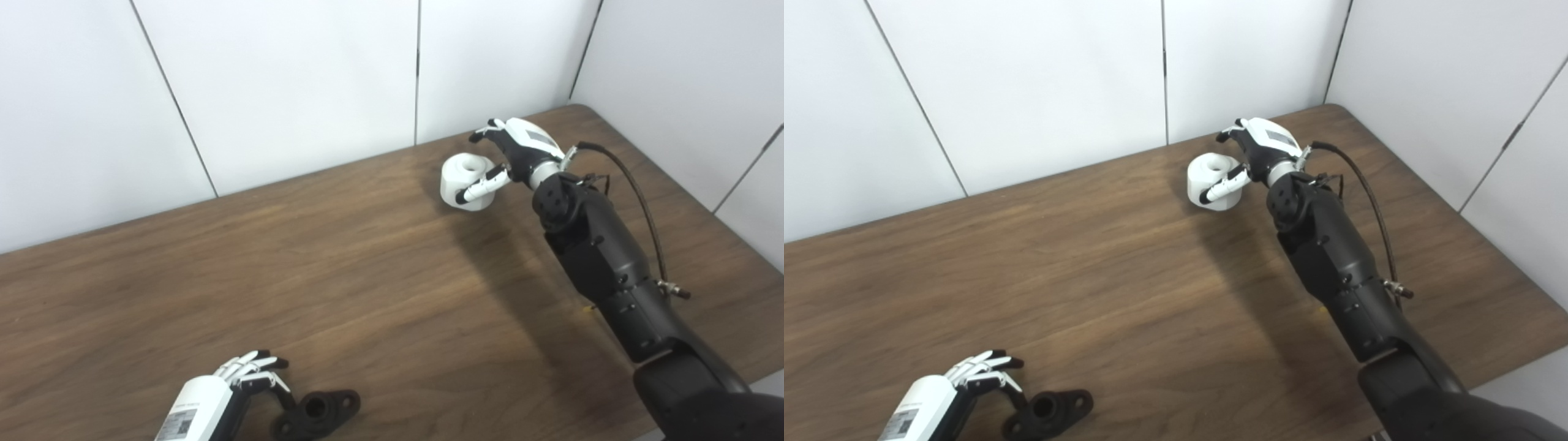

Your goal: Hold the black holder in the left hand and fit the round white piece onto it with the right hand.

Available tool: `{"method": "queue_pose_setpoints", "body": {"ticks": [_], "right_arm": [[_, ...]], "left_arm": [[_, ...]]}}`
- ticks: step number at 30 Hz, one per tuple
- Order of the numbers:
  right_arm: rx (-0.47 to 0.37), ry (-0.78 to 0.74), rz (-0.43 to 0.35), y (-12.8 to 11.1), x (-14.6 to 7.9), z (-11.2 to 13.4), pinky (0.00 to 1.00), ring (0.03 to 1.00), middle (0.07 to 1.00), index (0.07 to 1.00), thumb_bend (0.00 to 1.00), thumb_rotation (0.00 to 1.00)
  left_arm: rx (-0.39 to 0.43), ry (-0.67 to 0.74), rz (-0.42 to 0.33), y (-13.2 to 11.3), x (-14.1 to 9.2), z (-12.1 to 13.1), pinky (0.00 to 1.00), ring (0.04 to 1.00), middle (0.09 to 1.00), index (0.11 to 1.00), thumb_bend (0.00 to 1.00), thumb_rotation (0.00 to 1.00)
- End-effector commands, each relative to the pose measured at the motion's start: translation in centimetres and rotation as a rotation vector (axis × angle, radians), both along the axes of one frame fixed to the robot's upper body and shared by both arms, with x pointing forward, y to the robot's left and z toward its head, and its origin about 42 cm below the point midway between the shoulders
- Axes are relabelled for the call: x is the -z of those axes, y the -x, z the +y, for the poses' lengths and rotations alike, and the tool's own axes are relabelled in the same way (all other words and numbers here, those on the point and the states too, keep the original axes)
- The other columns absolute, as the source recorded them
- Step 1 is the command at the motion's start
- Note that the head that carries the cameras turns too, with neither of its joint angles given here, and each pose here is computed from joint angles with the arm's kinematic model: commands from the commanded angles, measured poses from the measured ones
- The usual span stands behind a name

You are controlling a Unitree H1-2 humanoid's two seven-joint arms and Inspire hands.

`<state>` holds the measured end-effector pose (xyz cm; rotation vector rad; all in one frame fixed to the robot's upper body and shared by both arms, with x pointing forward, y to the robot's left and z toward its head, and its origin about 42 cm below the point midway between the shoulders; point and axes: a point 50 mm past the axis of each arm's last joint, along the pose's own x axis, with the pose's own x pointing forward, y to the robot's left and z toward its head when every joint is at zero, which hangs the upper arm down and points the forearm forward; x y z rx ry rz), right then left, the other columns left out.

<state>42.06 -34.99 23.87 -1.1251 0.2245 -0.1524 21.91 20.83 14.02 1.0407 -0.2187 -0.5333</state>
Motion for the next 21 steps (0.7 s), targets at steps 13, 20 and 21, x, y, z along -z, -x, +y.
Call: {"method": "queue_pose_setpoints", "body": {"ticks": [13, 20, 21], "right_arm": [[0.002, 0.062, -0.064, -0.45, -3.00, -1.05, 1.00, 1.000, 0.966, 0.709, 0.89, 0.33], [-0.011, 0.082, -0.039, -0.41, -2.81, -1.24, 1.00, 0.997, 0.953, 0.691, 0.88, 0.35], [-0.012, 0.082, -0.040, -0.41, -2.80, -1.27, 1.00, 0.997, 0.950, 0.685, 0.89, 0.34]], "left_arm": [[-0.009, -0.062, 0.121, 1.17, 1.69, 0.96, 0.85, 0.889, 0.803, 0.488, 0.52, 0.05], [-0.010, -0.048, 0.114, 1.20, 1.63, 0.76, 0.86, 0.888, 0.801, 0.488, 0.52, 0.05], [-0.011, -0.046, 0.111, 1.21, 1.63, 0.73, 0.86, 0.887, 0.800, 0.488, 0.52, 0.05]]}}
